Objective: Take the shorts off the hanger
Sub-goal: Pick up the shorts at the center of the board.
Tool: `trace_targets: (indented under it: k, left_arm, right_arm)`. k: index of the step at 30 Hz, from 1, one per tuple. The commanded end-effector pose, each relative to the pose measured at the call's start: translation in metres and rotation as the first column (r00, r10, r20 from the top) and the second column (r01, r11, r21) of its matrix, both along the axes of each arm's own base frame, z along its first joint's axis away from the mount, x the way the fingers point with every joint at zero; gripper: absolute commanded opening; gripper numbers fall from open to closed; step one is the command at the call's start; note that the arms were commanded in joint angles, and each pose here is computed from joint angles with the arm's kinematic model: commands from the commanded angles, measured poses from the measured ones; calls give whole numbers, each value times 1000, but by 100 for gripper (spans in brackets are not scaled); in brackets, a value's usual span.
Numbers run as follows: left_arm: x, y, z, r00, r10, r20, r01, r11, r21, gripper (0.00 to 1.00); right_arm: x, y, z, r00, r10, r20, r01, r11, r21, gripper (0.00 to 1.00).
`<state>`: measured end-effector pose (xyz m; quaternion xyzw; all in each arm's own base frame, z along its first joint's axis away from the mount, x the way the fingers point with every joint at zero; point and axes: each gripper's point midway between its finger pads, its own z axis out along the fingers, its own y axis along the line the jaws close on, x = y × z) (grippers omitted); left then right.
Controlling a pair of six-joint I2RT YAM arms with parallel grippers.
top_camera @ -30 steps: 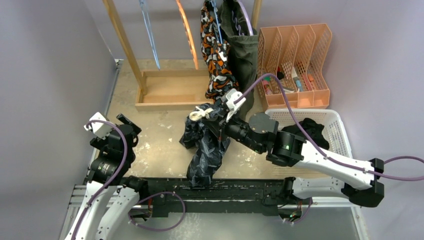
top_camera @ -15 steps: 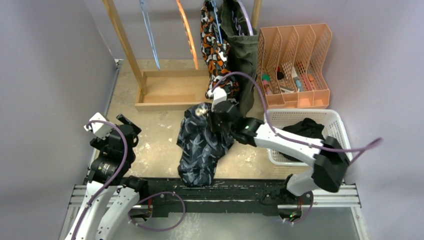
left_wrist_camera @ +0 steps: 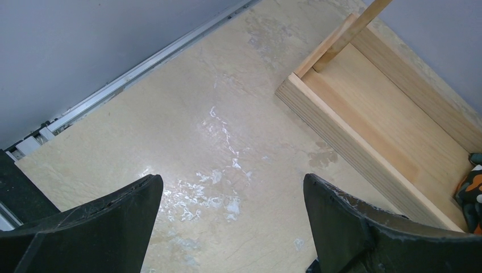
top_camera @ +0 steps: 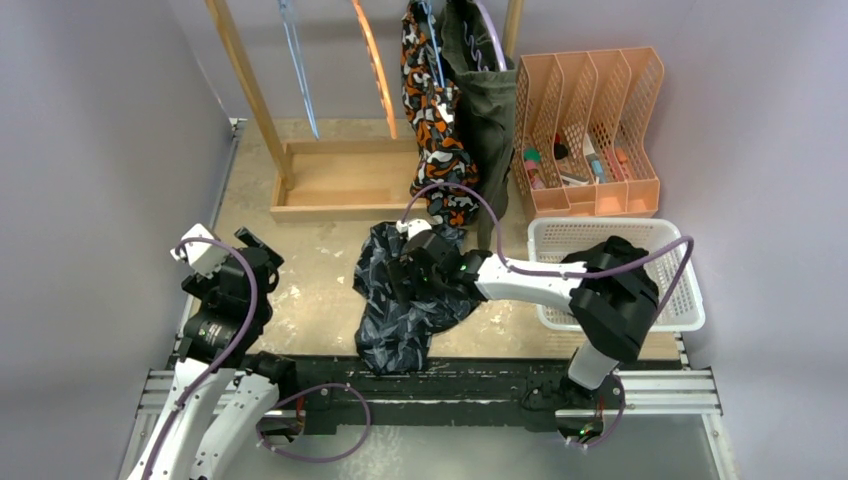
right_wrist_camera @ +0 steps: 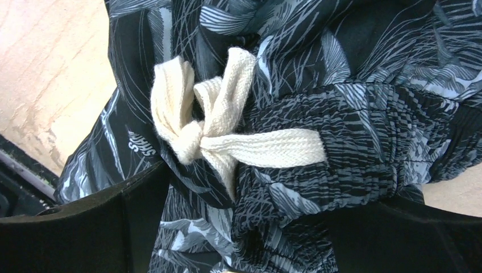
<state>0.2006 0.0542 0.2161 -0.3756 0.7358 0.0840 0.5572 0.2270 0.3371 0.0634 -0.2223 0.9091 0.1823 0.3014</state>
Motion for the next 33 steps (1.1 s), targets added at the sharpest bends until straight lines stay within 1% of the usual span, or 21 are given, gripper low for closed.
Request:
trace_targets:
  k: [1,2,3,5,6,8,11,12,13,14,15,17,21,23,25,27,30,33]
  left_arm:
    - [4,1,2,1000,15,5,-15,1000,4,94]
    - [3,1,2,1000,14,5,-14,1000,4,94]
    - [3,1,2,1000,16,7,-16,1000,3,94]
    - [2,2,2,1000,16,12,-16,1000,2,94]
    - [2,2,3,1000,16,16,-16,1000,0,94]
    - [2,1,3,1000,13,18,-13,1000,-1,94]
    - [2,2,3,1000,16,19,-16,1000,-1,94]
    - [1,2,4,1000,16,20,-16,1000,-2,94]
    - [1,2,4,1000,17,21,-17,1000,-3,94]
    - [1,2,4,1000,18,24,-18,1000,-5,94]
    - [1,2,4,1000,17,22,-17,1000,-4,94]
    - [1,2,4,1000,17,22,-17,1000,-4,94]
    - [1,2,4,1000,16,22,-16,1000,-4,94]
    - [1,2,4,1000,15,23,-15,1000,-5,94]
    - [1,2,3,1000,15,20,-15,1000,-4,94]
    - [2,1,3,1000,13,17,-13,1000,-4,94]
    - [2,1,2,1000,11,14,-11,1000,-3,94]
    - [2,1,2,1000,14,13,-14,1000,-3,94]
  right_arm:
    - [-2,23,13,999,40,16,-41,998,39,99]
    - [-1,24,8,999,27,19,-28,999,23,99]
    - [0,22,-2,1000,15,10,-14,1000,-19,100]
    - [7,13,-24,998,-64,-1,63,990,-129,99]
    - [8,12,-35,996,-85,0,84,984,-159,99]
    - [8,11,-61,994,-110,-22,104,975,-195,100]
    - [-3,5,-92,990,-132,-46,116,960,-255,99]
    - [-6,0,-101,988,-147,-46,129,952,-279,98]
    - [-9,-5,-109,987,-155,-50,133,944,-301,94]
    - [-11,-12,-116,985,-164,-48,140,934,-328,88]
    - [-13,-19,-122,984,-172,-38,147,921,-361,80]
    - [-15,-31,-123,981,-196,-6,178,902,-392,61]
    - [-12,-37,-101,974,-220,59,227,913,-339,26]
    - [-10,-37,-85,968,-232,92,249,918,-309,1]
    - [-8,-36,-71,962,-246,120,271,917,-292,0]
    - [-7,-28,-51,961,-235,148,266,932,-247,0]
    - [-6,-11,-4,956,-232,179,254,960,-114,0]
    - [-5,-6,44,947,-253,197,252,967,28,0]
